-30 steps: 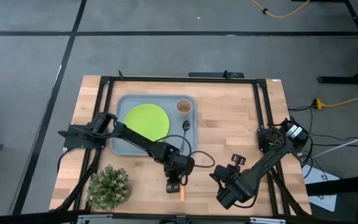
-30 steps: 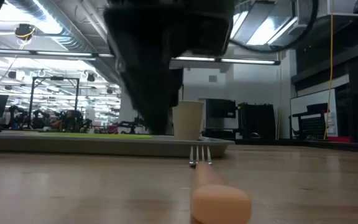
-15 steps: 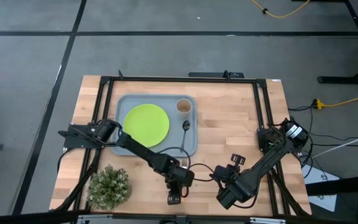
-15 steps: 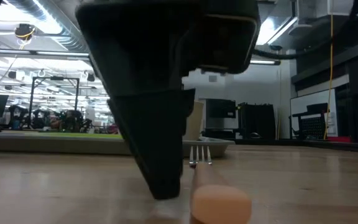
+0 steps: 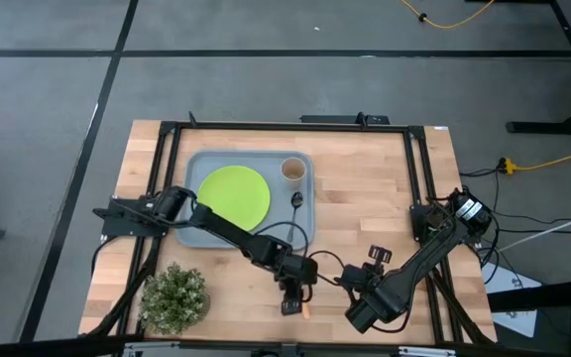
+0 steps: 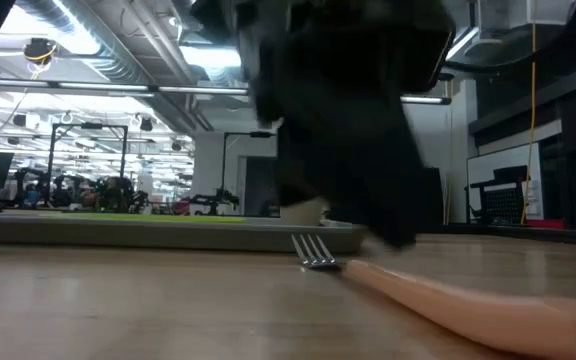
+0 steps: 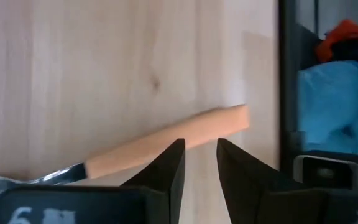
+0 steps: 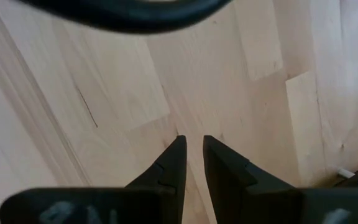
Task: Pick and place plate/cup/fork/spoon on tray
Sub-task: Put the orange fork on the gray tray to the right of the green plate
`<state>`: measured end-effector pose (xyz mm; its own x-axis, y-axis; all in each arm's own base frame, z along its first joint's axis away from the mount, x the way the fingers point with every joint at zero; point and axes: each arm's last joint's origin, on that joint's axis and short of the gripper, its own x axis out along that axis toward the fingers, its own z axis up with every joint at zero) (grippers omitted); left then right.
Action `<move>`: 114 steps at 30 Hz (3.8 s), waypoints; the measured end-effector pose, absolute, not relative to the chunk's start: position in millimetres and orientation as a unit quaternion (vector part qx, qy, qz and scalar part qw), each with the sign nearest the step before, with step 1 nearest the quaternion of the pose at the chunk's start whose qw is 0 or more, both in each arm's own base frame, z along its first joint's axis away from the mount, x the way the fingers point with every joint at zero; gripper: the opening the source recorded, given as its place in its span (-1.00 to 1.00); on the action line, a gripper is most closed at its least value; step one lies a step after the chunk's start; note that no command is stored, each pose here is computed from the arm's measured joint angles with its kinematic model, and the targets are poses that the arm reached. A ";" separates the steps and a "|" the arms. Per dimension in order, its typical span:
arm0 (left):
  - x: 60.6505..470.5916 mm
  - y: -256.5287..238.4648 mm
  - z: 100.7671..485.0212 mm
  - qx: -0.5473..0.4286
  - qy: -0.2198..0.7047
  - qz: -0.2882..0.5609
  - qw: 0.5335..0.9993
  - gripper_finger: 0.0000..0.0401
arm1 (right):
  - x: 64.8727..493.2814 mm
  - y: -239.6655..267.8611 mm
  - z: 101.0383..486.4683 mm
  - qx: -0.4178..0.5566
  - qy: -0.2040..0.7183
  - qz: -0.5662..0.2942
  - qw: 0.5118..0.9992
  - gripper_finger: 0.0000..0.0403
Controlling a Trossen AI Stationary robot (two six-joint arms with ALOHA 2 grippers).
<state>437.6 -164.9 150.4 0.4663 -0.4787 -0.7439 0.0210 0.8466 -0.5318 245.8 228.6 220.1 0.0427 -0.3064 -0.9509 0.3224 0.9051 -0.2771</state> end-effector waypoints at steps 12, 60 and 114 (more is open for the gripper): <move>437.5 -195.3 158.0 -0.240 0.530 -0.191 0.791 -0.57 | 246.1 228.5 220.2 0.001 0.652 -0.218 0.726 -0.70; 376.5 -125.8 248.4 -0.097 0.630 -0.318 0.702 -0.57 | 240.2 244.8 219.2 0.022 0.646 -0.183 0.741 -0.70; 98.8 -7.9 178.1 -0.027 0.063 0.008 0.998 -0.57 | 282.7 197.9 224.5 0.048 0.614 -0.228 0.754 -0.70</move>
<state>98.8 -7.9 178.1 0.9919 0.0128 -0.1264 -0.0195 0.9985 -0.0519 282.7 197.9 224.5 0.1429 -0.2845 -0.9480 0.4021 0.8919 -0.2070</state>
